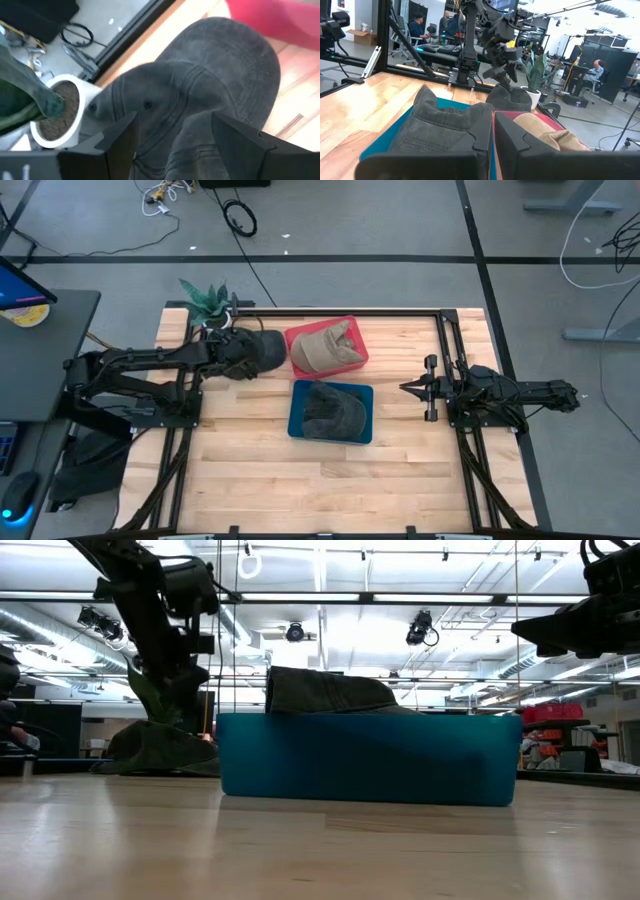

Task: Pick & Place hat
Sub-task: Put the black cap into the blue bin

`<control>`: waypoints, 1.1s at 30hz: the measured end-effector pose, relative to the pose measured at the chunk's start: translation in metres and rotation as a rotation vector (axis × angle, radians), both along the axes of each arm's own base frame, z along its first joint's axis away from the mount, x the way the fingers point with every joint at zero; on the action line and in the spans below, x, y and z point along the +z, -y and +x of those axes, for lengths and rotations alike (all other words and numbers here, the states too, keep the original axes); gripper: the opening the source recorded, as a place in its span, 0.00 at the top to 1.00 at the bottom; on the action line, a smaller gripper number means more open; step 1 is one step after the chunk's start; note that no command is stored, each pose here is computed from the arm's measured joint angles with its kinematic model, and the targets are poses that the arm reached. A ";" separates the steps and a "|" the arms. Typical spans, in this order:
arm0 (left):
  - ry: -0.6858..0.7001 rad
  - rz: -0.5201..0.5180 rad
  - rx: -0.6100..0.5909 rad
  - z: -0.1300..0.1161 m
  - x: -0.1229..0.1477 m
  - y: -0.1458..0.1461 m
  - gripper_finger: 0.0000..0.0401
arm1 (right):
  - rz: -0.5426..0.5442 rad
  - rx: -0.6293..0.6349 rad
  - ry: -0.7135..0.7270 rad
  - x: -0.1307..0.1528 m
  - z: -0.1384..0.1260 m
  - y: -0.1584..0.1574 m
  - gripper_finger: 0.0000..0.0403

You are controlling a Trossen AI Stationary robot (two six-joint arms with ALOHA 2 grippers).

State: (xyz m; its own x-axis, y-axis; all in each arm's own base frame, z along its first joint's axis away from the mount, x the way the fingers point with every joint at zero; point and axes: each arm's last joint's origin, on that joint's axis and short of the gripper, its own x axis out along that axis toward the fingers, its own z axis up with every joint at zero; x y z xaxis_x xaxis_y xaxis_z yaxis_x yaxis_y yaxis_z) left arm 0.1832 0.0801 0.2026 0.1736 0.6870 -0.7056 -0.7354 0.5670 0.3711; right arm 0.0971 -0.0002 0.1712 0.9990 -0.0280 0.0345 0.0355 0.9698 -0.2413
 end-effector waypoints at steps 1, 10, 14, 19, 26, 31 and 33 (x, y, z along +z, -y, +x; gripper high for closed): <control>0.003 -0.012 0.006 -0.001 -0.002 -0.001 0.37 | 0.000 0.000 0.000 0.000 0.000 0.000 0.94; 0.038 -0.096 0.012 -0.007 -0.014 -0.008 0.37 | 0.000 0.000 0.000 0.000 0.000 0.000 0.94; 0.016 -0.118 0.023 -0.006 -0.019 -0.011 0.37 | 0.000 0.000 0.000 0.000 0.000 0.000 0.94; -0.021 -0.183 0.003 -0.001 -0.031 -0.012 0.37 | 0.000 0.000 0.000 0.000 0.000 0.000 0.94; -0.084 -0.211 0.025 0.002 -0.045 -0.018 0.39 | 0.000 0.000 0.000 0.000 0.000 0.000 0.94; -0.107 -0.231 -0.024 0.002 -0.046 -0.020 0.58 | 0.000 0.000 0.000 0.000 0.000 0.000 0.94; -0.099 -0.238 -0.032 0.004 -0.043 -0.020 0.72 | 0.000 0.000 0.000 0.000 0.000 0.000 0.94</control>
